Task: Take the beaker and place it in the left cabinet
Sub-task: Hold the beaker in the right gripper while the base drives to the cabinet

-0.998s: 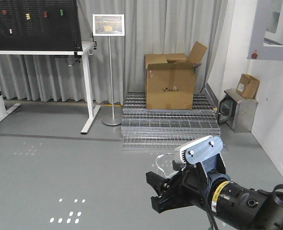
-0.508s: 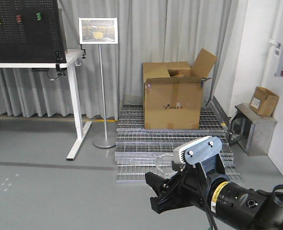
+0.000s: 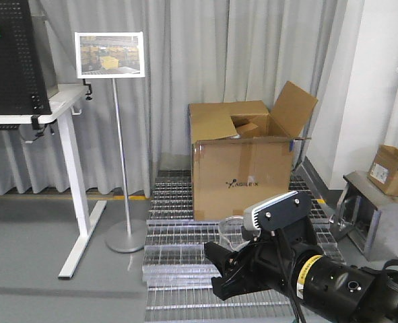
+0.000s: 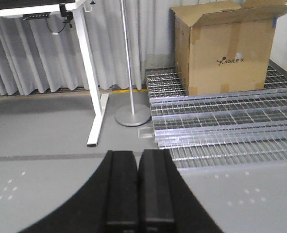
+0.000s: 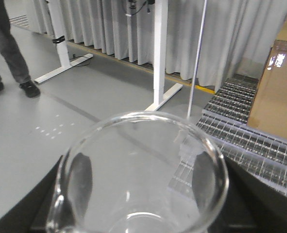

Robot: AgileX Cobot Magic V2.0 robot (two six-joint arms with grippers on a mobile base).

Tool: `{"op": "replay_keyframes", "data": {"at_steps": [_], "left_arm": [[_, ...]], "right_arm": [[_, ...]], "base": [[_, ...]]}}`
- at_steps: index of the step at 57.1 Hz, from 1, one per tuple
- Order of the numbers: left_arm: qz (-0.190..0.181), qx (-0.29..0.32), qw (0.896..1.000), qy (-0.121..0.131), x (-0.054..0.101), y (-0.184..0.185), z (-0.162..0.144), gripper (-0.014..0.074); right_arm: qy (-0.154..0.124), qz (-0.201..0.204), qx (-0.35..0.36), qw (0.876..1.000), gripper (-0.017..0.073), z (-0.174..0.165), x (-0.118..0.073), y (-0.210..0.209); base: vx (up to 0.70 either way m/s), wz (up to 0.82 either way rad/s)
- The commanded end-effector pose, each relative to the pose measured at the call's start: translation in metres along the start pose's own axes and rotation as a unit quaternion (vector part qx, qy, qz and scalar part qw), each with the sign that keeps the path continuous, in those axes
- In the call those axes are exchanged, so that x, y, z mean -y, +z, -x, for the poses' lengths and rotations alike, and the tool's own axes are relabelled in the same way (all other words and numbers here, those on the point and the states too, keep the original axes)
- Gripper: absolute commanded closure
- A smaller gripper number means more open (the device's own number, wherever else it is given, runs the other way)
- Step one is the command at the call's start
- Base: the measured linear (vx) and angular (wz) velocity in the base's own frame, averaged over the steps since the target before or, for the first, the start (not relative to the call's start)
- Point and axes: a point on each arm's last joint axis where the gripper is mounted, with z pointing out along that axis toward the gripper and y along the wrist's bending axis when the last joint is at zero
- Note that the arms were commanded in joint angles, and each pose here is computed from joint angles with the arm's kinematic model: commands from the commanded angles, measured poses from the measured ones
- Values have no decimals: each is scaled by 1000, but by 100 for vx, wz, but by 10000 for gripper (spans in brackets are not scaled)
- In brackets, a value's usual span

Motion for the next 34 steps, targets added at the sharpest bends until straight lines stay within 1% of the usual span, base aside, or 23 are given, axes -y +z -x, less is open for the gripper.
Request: {"op": "replay_keyframes", "data": {"at_steps": [1, 20, 34], "left_arm": [[-12, 54, 998, -3, 2, -3, 11, 590], [-12, 54, 998, -3, 2, -3, 11, 590], [-12, 54, 998, -3, 2, -3, 11, 590]], "right_arm": [[-2, 13, 69, 998, 365, 26, -2, -8], [-2, 13, 69, 998, 365, 26, -2, -8], [-2, 13, 69, 998, 365, 26, -2, -8]], "base": [[67, -6], [62, -4], [52, -12]]}}
